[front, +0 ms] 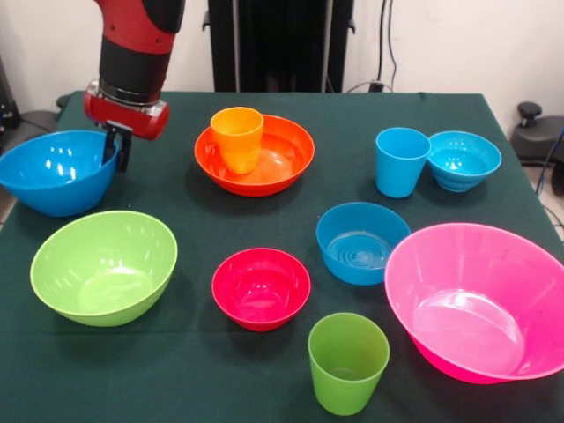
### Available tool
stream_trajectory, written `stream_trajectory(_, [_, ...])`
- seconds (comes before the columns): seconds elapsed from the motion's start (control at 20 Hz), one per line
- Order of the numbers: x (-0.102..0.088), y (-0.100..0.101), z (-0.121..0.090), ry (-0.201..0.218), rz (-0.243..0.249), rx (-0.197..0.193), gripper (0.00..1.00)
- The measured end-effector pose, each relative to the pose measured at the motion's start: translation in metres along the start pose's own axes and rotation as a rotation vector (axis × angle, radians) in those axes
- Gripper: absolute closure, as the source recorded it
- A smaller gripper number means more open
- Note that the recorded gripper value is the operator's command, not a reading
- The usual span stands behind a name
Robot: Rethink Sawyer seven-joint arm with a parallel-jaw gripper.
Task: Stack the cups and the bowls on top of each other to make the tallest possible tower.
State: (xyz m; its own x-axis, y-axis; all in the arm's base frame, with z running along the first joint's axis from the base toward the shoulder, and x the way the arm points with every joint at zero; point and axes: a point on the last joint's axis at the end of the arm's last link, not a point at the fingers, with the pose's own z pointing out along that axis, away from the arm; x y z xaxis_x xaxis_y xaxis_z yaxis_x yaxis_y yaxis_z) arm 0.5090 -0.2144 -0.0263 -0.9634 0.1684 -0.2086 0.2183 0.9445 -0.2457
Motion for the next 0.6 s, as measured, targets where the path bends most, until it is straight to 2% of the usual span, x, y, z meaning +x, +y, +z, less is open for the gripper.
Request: stream_trajectory(0.6, [-0.0019, -0.0012, -0.0018, -0.004, 0.001, 0.002, 1.00])
